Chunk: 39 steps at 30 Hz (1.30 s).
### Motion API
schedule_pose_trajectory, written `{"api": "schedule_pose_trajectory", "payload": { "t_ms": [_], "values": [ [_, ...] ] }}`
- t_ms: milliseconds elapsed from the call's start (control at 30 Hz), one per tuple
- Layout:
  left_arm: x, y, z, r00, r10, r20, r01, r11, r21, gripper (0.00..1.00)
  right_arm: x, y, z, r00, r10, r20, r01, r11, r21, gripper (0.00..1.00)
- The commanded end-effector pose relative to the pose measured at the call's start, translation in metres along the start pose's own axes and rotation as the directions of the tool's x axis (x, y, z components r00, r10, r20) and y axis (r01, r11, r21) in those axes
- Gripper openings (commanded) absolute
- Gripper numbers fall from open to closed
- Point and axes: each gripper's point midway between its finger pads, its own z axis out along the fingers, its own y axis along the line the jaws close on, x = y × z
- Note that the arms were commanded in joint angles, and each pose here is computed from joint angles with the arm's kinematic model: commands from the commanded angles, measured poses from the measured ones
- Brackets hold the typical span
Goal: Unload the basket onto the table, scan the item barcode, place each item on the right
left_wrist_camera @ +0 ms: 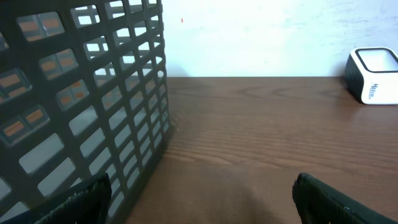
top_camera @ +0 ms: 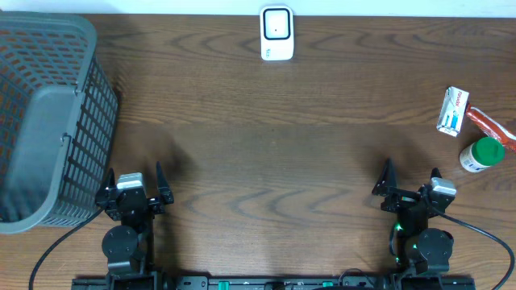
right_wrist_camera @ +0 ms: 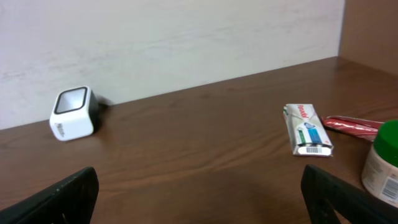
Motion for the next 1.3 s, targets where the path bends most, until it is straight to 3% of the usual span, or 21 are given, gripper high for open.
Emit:
{"api": "schedule_pose_trajectory", "payload": {
  "t_ms": [0,367,600,1267],
  "values": [
    [0.018,-0.001,0.002,0.999,0.013,-0.045,-0.013,1.000,0.005,0.93,0.000,0.003,0.000,1.000,-0.010,-0.001,0.010,1.000,-0.013,0.99],
    [0.018,-0.001,0.002,0.999,0.013,-0.045,-0.012,1.000,0.005,0.94,-0.001,0.000,-0.001,0.998,-0.056,0.006,0.056,0.998,0.005,0.99],
    [0.018,-0.001,0.002,0.999,0.013,-0.045,-0.013,1.000,0.005,0.93,0.003,0.011,-0.001,0.950,-0.311,0.006,0.311,0.949,-0.055,0.99],
    [0.018,-0.001,0.002,0.999,0.013,-0.045,-0.013,1.000,0.005,0.94,0.002,0.010,-0.001,0.950,-0.313,0.006,0.312,0.949,-0.050,0.99]
  ]
}}
